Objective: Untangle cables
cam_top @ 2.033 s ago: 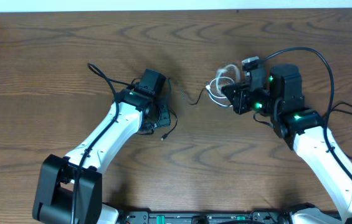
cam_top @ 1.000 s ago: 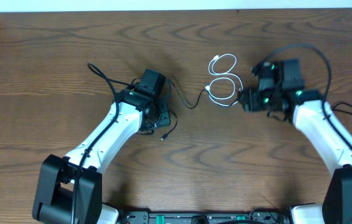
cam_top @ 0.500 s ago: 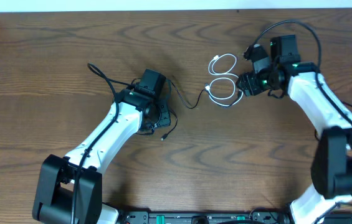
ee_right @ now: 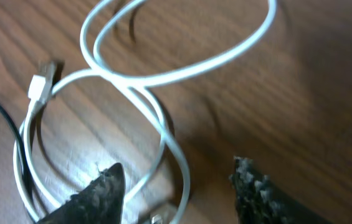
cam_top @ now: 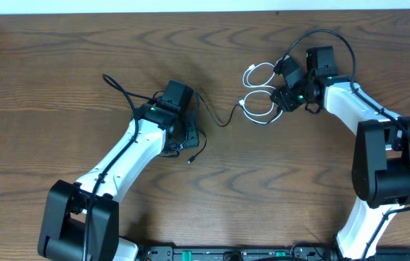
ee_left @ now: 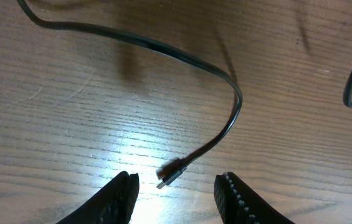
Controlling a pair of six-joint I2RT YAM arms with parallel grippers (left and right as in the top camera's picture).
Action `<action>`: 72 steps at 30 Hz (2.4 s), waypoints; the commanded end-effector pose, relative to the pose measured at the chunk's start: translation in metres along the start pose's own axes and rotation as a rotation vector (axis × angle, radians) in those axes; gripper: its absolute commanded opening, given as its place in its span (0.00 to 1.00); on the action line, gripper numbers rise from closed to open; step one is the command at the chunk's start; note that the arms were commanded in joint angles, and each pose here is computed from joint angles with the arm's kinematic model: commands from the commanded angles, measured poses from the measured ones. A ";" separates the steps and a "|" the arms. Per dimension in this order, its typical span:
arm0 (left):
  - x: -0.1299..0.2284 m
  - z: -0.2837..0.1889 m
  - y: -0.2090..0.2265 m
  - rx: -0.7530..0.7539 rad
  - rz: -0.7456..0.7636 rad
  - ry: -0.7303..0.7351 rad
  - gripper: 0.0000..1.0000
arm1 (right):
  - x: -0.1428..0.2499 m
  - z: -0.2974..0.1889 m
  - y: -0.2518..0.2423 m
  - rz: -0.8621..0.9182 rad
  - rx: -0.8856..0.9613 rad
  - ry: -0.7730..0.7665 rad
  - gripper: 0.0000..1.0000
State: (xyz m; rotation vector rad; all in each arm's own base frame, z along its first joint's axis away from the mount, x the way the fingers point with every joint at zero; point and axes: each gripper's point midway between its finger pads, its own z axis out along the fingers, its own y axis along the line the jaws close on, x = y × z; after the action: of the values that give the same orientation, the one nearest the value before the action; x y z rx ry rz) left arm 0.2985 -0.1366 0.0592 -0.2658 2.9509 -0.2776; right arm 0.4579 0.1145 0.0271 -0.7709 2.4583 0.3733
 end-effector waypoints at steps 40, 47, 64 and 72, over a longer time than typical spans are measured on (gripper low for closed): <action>-0.004 -0.002 -0.027 0.150 0.108 -0.002 0.45 | -0.127 -0.209 0.125 0.180 -0.573 -0.478 0.01; -0.018 -0.043 -0.095 0.510 0.314 -0.114 0.46 | -0.129 -0.225 0.137 0.212 -0.642 -0.477 0.01; -0.003 -0.058 -0.112 0.583 0.388 -0.104 0.52 | -0.159 -0.263 0.155 0.211 -0.816 -0.562 0.01; 0.001 -0.056 -0.117 0.565 0.421 -0.113 0.52 | -0.192 -0.316 0.166 0.138 -0.897 -0.718 0.01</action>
State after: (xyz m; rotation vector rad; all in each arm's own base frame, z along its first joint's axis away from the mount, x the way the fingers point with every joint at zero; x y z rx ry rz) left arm 0.3061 -0.2410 0.1363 0.3646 2.6004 -0.9812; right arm 0.3776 0.2031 0.3915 -0.6740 1.5730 1.4390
